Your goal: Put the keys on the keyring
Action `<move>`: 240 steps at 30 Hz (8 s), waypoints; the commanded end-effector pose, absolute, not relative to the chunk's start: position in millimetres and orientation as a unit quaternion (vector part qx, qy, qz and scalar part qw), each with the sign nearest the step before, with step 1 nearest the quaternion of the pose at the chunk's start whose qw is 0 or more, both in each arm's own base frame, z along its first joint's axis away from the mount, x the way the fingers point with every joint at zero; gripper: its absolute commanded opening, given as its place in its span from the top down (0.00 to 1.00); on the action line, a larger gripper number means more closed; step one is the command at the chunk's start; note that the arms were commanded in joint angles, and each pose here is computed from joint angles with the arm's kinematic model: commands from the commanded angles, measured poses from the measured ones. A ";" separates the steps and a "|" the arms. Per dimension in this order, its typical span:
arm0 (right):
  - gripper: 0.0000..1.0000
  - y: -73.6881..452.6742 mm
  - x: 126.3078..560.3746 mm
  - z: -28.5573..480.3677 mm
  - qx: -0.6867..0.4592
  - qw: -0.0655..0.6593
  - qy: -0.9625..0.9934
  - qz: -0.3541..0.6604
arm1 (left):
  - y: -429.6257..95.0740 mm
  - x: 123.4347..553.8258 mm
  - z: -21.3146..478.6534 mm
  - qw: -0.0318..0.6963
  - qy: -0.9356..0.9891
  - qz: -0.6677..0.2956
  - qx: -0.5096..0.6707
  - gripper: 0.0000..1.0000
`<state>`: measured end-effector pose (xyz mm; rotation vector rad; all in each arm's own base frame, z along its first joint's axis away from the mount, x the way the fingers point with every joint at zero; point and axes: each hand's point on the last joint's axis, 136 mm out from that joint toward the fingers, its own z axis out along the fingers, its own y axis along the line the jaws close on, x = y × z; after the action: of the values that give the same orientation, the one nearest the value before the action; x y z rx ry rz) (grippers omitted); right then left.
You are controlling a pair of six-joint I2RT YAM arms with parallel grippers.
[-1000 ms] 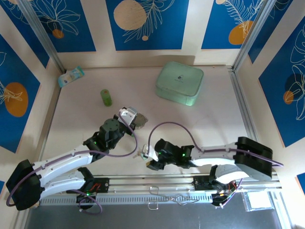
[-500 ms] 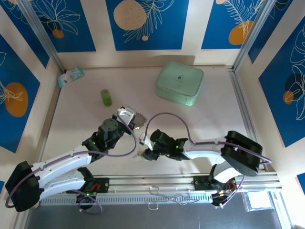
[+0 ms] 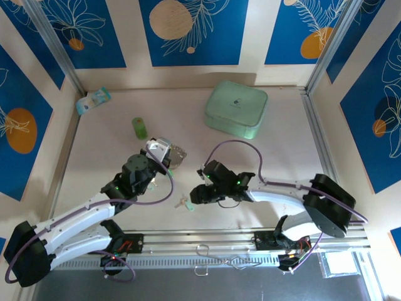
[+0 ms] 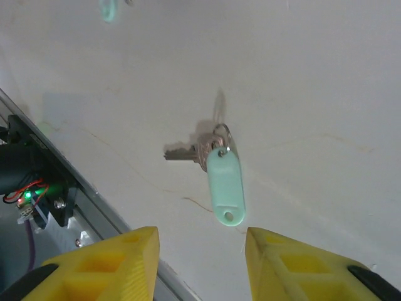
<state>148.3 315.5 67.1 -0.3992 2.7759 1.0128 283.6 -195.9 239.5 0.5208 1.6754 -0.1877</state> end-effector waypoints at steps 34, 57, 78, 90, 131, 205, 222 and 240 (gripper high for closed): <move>0.69 352.9 172.3 37.7 -0.148 -0.010 0.921 0.359 | -192.4 276.5 244.9 0.645 0.719 -0.096 0.241 1.00; 0.72 354.9 166.8 27.4 -0.159 -0.017 0.932 0.324 | -190.9 276.4 244.4 0.646 0.719 -0.092 0.241 1.00; 0.85 363.2 159.2 22.4 -0.177 -0.025 0.934 0.308 | -191.3 277.2 245.4 0.647 0.718 -0.092 0.241 1.00; 1.00 339.8 161.0 55.2 -0.216 0.043 0.933 0.286 | -194.0 276.4 246.6 0.648 0.714 -0.096 0.246 1.00; 1.00 275.9 189.8 261.4 -0.437 0.380 0.708 0.405 | -283.5 200.5 265.0 0.565 0.609 -0.419 0.366 1.00; 0.61 278.7 162.3 258.2 -0.587 0.468 0.551 0.365 | -304.7 157.3 262.1 0.601 0.438 -0.456 0.489 1.00; 1.00 295.6 157.8 253.1 -0.598 0.450 0.541 0.383 | -304.9 156.7 261.4 0.596 0.442 -0.461 0.487 1.00; 1.00 285.1 165.6 242.1 -0.660 0.386 0.592 0.254 | -295.5 170.1 232.3 0.509 0.565 -0.359 0.541 0.66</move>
<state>167.6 287.4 239.1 -1.6323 1.5084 0.6980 176.0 -295.8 236.0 1.2464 1.3413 -0.8663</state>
